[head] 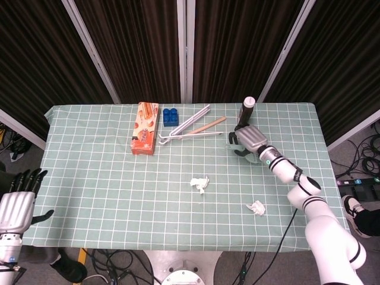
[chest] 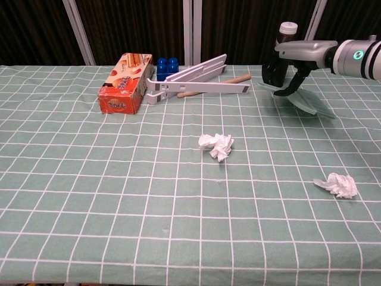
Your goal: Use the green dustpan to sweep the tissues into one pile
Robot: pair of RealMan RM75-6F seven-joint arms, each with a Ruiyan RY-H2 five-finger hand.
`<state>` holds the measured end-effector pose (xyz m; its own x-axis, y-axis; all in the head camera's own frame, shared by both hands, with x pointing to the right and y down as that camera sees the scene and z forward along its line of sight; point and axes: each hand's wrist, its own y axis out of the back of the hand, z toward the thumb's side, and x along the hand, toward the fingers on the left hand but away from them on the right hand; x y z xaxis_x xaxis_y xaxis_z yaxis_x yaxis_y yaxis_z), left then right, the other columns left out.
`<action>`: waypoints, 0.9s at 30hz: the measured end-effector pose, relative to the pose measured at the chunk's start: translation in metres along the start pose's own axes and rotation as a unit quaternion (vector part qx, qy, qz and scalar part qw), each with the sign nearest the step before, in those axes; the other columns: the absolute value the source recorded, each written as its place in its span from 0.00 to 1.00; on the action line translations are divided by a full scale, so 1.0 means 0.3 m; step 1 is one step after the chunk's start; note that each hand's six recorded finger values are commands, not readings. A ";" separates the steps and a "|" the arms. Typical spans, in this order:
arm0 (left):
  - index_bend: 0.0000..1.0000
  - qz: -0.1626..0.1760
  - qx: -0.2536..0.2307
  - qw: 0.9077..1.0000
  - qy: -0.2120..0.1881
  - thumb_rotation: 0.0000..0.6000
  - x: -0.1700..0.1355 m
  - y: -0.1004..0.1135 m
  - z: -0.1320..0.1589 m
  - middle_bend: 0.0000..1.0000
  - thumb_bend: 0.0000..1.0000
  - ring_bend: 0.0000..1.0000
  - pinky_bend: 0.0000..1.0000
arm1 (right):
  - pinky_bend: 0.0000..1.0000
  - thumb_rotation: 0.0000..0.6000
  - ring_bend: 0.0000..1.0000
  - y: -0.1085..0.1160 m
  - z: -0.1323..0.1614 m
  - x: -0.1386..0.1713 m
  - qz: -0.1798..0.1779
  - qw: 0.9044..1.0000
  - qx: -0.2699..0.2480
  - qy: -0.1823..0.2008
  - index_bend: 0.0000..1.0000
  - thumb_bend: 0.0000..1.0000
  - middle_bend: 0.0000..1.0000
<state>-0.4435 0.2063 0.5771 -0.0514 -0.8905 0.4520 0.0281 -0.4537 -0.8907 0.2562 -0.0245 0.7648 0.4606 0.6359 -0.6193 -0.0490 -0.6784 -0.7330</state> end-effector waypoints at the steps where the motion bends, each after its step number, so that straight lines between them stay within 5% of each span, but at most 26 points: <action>1: 0.10 -0.001 0.001 1.000 -0.001 1.00 0.001 -0.001 0.002 0.07 0.07 0.03 0.08 | 0.16 1.00 0.22 -0.006 0.012 -0.005 0.002 1.000 -0.012 0.005 0.68 0.37 0.55; 7: 0.10 -0.001 0.004 1.000 -0.005 1.00 0.010 0.005 0.016 0.07 0.07 0.03 0.08 | 0.16 1.00 0.22 -0.023 0.094 -0.016 0.008 0.995 -0.089 0.053 0.70 0.36 0.55; 19: 0.10 0.002 0.005 1.000 -0.008 1.00 0.004 0.010 0.017 0.07 0.07 0.03 0.08 | 0.15 1.00 0.21 0.005 0.241 0.075 0.004 0.968 -0.168 0.188 0.70 0.41 0.55; 27: 0.10 -0.002 -0.001 1.000 -0.007 1.00 -0.005 0.003 0.016 0.07 0.07 0.03 0.08 | 0.15 1.00 0.21 0.120 0.141 0.066 -0.041 0.977 -0.158 0.139 0.71 0.46 0.55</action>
<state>-0.4387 0.2071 0.5759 -0.0372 -0.8893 0.4557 0.0262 -0.4568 -0.8892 0.2259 -0.0208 0.7144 0.6773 0.5972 -0.4297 0.2540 -0.7379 -0.6252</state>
